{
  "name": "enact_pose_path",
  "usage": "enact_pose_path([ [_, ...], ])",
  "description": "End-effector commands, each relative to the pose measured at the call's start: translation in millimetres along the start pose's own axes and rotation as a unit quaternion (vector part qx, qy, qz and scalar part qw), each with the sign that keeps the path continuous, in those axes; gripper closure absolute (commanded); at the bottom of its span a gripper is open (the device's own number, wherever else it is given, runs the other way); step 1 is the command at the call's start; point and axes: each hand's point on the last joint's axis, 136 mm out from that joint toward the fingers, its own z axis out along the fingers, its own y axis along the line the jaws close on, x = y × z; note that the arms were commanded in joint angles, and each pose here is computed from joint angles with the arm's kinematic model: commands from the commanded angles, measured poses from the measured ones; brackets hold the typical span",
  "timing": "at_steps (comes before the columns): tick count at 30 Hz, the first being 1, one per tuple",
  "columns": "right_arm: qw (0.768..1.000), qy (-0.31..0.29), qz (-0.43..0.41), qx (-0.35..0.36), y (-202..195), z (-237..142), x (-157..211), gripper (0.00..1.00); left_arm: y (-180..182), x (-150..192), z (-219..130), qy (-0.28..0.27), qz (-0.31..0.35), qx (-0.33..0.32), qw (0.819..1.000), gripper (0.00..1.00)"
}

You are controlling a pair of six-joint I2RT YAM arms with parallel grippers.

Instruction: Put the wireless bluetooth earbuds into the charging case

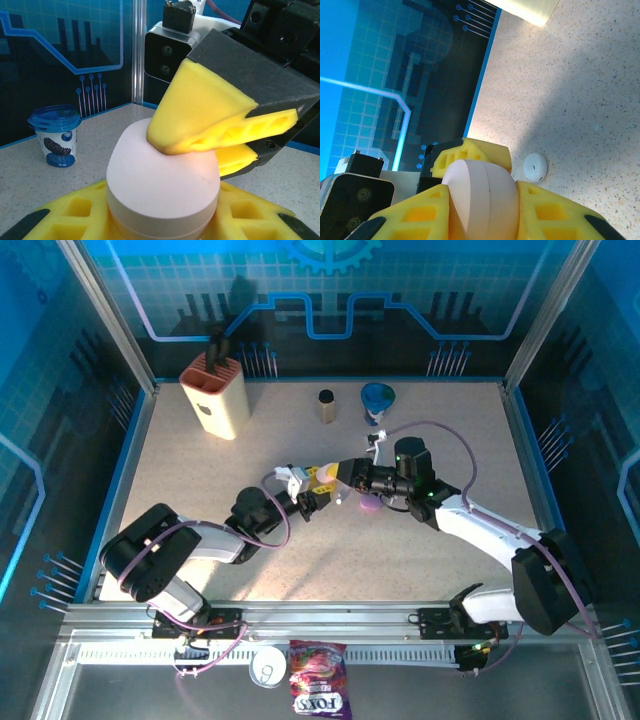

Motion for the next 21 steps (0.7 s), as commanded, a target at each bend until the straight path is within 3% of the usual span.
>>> enact_pose_path([
  [1, 1.000, -0.007, -0.010, 0.009, -7, -4, 1, 0.88, -15, -20, 1, -0.034, 0.022, 0.036, 0.999, 0.60],
  [5, 0.997, -0.025, -0.016, 0.067, -31, -15, -2, 0.89, -13, -12, -6, -0.024, 0.020, 0.026, 0.999, 0.32],
  [7, 0.991, -0.040, -0.028, 0.122, -52, -25, -4, 0.89, -11, -3, -12, -0.010, 0.022, 0.020, 1.000, 0.23],
  [13, 0.966, -0.042, -0.043, 0.250, -105, -50, 9, 0.87, -6, 23, -29, 0.051, 0.031, -0.003, 0.998, 0.13],
  [18, 0.959, -0.014, -0.017, 0.283, -136, -59, 39, 0.87, 0, 40, -38, 0.115, 0.043, -0.023, 0.992, 0.01],
  [21, 0.954, -0.002, 0.005, 0.299, -157, -61, 58, 0.87, 5, 51, -41, 0.168, 0.039, -0.033, 0.985, 0.01],
])
